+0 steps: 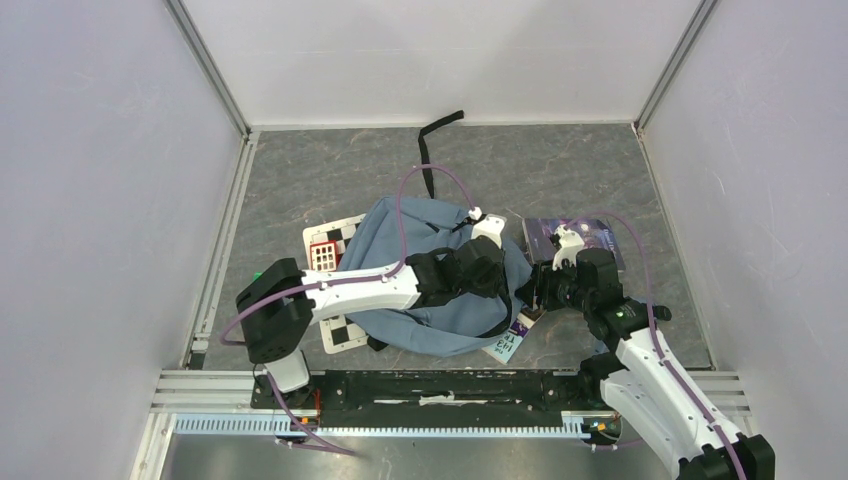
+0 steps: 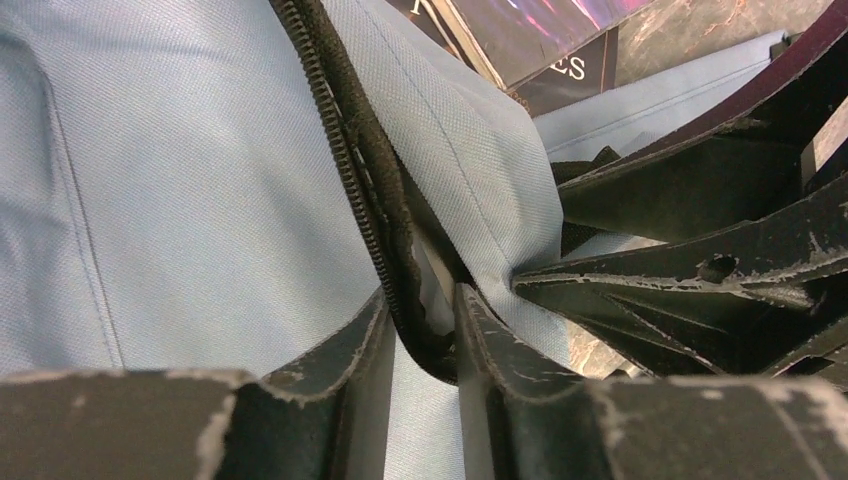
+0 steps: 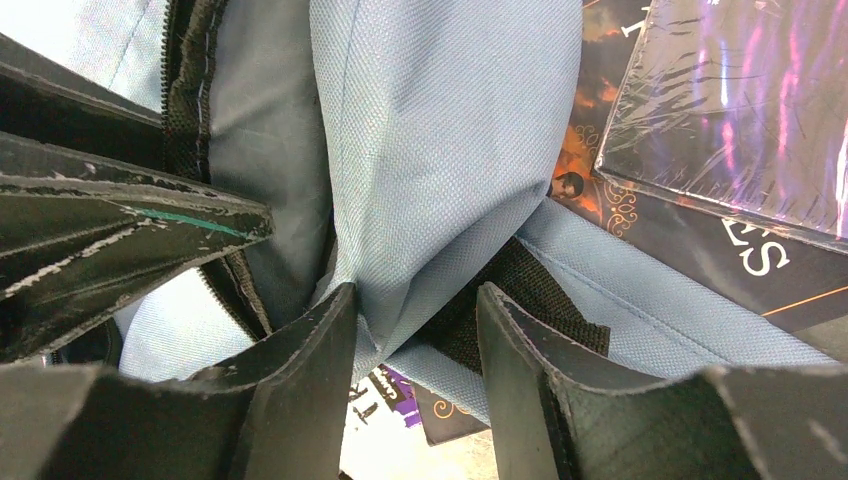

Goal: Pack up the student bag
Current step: Unzip the student bag at the center of the board.

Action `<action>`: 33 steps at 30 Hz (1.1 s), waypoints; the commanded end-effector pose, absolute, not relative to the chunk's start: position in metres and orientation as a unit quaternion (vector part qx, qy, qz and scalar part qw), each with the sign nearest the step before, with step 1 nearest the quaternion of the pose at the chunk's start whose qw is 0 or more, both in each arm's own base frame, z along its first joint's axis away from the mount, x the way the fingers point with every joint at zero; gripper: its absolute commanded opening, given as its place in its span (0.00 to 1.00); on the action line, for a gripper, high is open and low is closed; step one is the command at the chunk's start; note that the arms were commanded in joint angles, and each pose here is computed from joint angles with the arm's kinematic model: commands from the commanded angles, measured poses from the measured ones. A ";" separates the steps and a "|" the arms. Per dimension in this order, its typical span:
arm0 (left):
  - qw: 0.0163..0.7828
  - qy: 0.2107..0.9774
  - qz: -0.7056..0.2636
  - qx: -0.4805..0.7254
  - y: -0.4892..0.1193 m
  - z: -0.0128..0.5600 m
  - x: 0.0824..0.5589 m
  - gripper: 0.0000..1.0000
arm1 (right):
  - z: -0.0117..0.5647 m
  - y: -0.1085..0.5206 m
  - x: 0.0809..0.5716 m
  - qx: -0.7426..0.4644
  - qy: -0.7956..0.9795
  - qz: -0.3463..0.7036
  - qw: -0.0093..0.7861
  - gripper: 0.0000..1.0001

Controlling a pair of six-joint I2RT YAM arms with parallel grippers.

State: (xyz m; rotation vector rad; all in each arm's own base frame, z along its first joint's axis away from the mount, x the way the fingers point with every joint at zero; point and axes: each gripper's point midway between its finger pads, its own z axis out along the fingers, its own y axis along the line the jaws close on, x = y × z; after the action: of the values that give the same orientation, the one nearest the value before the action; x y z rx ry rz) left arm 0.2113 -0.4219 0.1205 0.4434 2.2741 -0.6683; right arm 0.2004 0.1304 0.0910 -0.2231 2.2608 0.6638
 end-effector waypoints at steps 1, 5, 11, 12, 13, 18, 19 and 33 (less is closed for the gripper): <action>0.407 0.860 -0.271 0.147 -0.416 0.164 0.225 0.31 | 0.092 0.125 0.205 -0.090 0.883 0.243 0.392 0.53; 0.417 0.851 -0.278 0.158 -0.403 0.189 0.223 0.21 | 0.099 0.126 0.209 -0.089 0.878 0.243 0.402 0.53; 0.403 0.854 -0.271 0.186 -0.366 0.210 0.229 0.03 | 0.120 0.137 0.209 -0.076 0.861 0.282 0.416 0.59; 0.400 0.856 -0.266 0.194 -0.359 0.212 0.230 0.03 | 0.124 0.139 0.210 -0.074 0.855 0.292 0.423 0.63; 0.400 0.854 -0.263 0.201 -0.354 0.216 0.230 0.02 | 0.127 0.143 0.209 -0.070 0.850 0.304 0.424 0.66; 0.390 0.851 -0.269 0.228 -0.337 0.230 0.230 0.02 | 0.121 0.149 0.209 -0.046 0.845 0.332 0.417 0.82; 0.388 0.851 -0.269 0.231 -0.335 0.231 0.230 0.02 | 0.118 0.151 0.209 -0.040 0.845 0.336 0.414 0.84; 0.401 0.835 -0.281 0.251 -0.319 0.260 0.246 0.02 | 0.089 0.156 0.212 -0.010 0.854 0.347 0.387 0.88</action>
State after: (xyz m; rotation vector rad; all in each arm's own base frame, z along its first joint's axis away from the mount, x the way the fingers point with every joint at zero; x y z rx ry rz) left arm 0.2421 -0.3187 0.2167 0.5710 2.2394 -0.6497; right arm 0.2085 0.1480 0.0912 -0.0338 2.1894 0.8343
